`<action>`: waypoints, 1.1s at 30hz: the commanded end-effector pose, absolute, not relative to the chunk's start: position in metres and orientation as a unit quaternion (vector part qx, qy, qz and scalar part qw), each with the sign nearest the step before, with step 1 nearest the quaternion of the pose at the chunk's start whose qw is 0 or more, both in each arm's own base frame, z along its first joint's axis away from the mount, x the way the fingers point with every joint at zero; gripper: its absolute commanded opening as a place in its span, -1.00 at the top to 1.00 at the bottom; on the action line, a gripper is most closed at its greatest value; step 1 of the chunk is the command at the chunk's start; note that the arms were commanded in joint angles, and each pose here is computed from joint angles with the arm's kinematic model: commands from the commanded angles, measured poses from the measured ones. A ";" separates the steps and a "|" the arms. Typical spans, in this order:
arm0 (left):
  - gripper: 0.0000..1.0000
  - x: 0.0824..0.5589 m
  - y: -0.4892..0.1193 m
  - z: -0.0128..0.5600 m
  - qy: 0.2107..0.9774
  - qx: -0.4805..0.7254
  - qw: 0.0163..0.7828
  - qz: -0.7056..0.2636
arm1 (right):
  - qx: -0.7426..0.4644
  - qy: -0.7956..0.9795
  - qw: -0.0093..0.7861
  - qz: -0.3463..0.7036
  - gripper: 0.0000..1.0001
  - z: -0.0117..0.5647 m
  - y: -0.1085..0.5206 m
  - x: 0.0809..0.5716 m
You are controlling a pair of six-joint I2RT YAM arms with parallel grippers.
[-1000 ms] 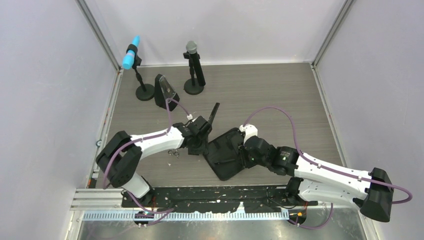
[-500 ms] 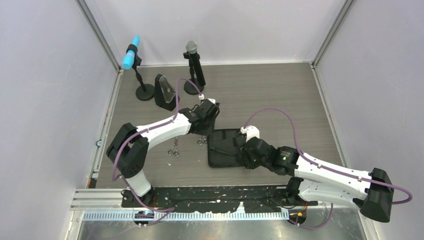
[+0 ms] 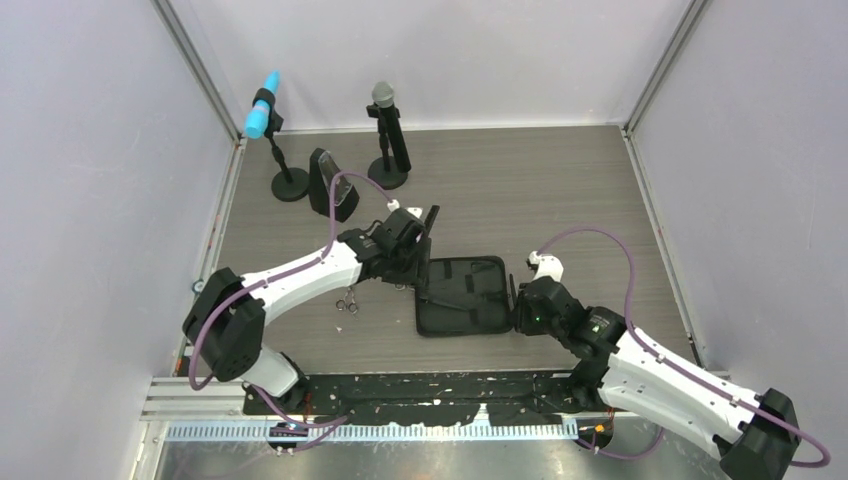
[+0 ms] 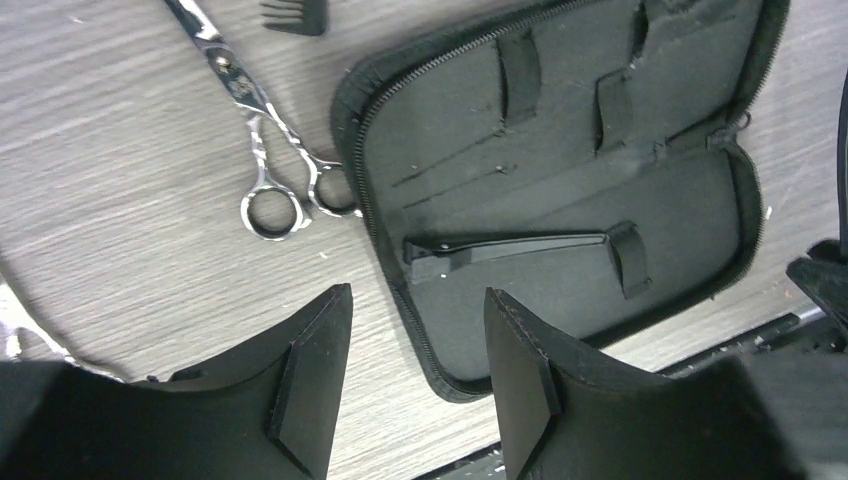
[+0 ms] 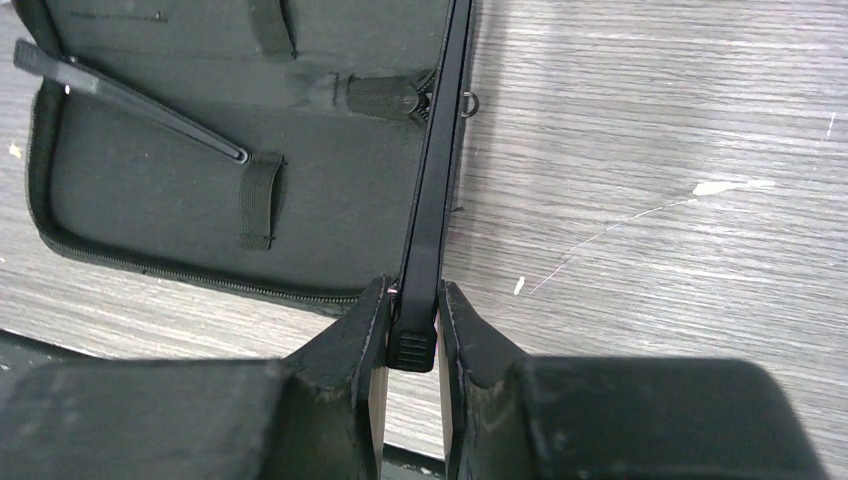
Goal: Sort the hair-cutting tools
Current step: Adjust the hairdressing tool bag at the center of the board.
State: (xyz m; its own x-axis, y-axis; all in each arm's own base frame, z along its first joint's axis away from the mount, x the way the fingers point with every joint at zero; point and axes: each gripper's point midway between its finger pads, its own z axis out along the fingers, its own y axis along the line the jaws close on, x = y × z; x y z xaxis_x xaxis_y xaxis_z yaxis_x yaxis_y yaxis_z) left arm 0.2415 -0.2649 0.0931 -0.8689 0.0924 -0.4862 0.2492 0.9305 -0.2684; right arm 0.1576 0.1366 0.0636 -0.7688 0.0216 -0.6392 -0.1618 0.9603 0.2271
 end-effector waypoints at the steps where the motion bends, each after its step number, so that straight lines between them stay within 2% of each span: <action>1: -0.08 0.228 -0.287 0.091 0.952 0.090 0.211 -0.203 | 0.000 0.911 0.369 0.182 0.90 0.075 0.147 0.172; 10: -0.07 0.222 -0.288 0.077 0.962 0.098 0.186 -0.175 | -0.005 0.919 0.356 0.169 0.90 0.056 0.148 0.180; 17: -0.07 0.231 -0.280 0.071 0.966 0.095 0.195 -0.140 | -0.003 0.931 0.332 0.151 0.90 0.037 0.144 0.180; 33: 0.08 0.231 -0.287 0.061 0.971 0.105 0.176 -0.127 | -0.001 0.944 0.300 0.139 0.90 0.021 0.142 0.173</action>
